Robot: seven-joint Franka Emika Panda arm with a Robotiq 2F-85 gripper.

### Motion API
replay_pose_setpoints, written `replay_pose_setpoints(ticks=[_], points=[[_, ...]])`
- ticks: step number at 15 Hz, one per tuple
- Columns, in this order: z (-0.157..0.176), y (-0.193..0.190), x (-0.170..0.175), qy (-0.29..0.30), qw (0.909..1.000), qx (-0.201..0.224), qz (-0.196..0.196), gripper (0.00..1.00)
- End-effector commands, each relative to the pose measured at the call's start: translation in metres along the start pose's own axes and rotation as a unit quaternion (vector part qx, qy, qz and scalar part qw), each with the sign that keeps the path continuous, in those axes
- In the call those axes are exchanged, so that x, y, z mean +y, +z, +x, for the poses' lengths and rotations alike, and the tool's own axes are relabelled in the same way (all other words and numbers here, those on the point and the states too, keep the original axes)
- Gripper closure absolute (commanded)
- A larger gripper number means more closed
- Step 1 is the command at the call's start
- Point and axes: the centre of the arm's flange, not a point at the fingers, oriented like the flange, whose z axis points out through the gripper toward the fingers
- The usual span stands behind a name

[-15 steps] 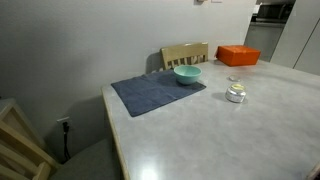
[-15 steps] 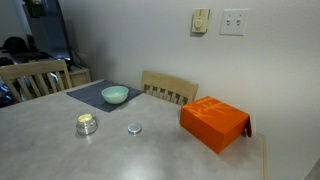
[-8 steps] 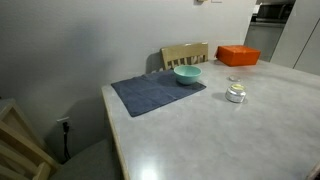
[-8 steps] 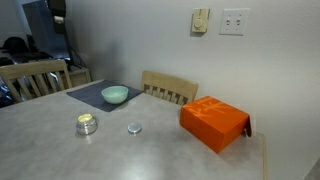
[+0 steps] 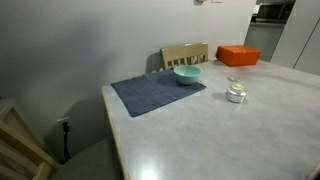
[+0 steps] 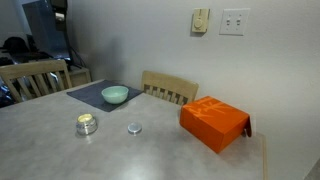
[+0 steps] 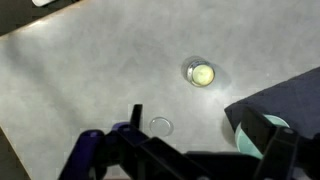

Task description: Close the silver container

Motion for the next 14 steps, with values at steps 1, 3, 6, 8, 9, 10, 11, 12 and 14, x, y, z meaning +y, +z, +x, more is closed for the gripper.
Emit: replay_pose_setpoints(ticks=[1,3,6,8,9,10,11,12,14], points=[[0.003,0.001,0.002,-0.031,0.9967,0.058,0.048,0.00],[0.011,0.002,0.003,-0.035,0.9930,0.086,0.073,0.00],[0.035,0.013,0.011,-0.040,0.9888,0.116,0.084,0.00],[0.052,0.023,0.020,-0.010,0.9891,0.119,0.086,0.00],[0.060,0.028,0.025,0.005,0.9895,0.118,0.083,0.00],[0.069,0.035,0.031,0.019,0.9896,0.121,0.074,0.00],[0.077,0.042,0.036,0.030,0.9896,0.120,0.073,0.00],[0.088,0.049,0.043,0.039,0.9893,0.116,0.080,0.00],[0.104,0.063,0.054,0.062,0.9890,0.105,0.084,0.00]])
